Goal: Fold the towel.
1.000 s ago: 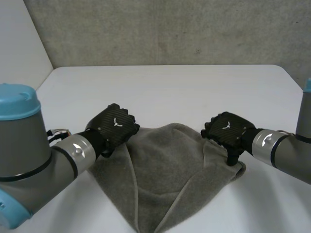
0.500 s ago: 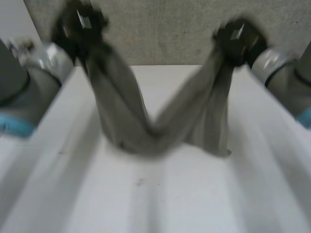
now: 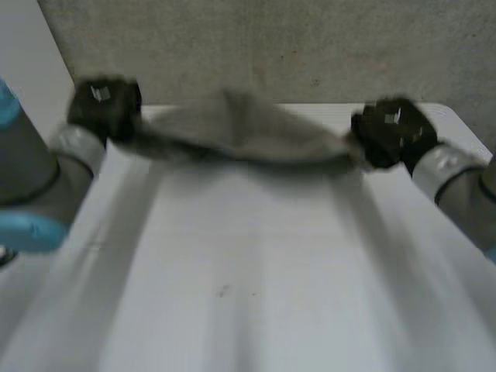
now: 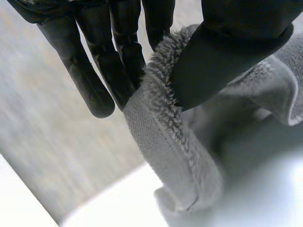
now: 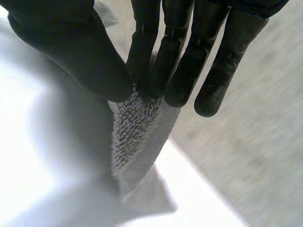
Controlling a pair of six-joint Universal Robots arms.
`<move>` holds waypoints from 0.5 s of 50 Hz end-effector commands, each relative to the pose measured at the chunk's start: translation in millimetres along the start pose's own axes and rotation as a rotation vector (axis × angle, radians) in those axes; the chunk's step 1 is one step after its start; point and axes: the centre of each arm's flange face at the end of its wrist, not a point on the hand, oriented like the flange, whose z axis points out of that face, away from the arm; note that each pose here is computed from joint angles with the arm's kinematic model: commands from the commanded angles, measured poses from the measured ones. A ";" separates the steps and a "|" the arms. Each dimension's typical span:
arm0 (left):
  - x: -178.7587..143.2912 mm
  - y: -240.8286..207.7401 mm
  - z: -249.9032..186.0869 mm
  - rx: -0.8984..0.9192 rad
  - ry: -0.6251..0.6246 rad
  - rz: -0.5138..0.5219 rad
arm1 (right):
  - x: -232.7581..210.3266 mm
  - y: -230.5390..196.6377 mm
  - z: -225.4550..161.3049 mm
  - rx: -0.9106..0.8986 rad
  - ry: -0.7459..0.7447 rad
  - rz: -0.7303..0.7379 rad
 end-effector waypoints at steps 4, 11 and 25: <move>37.2 101.4 -76.2 -0.313 0.198 -0.019 | -31.4 85.1 -58.8 -0.446 -0.248 -0.131; 31.0 81.5 -84.0 -0.266 0.179 -0.013 | -13.7 79.8 -66.4 -0.467 -0.199 -0.066; 17.9 72.5 -86.0 -0.242 0.132 -0.013 | -10.7 50.0 -69.6 -0.241 -0.145 -0.101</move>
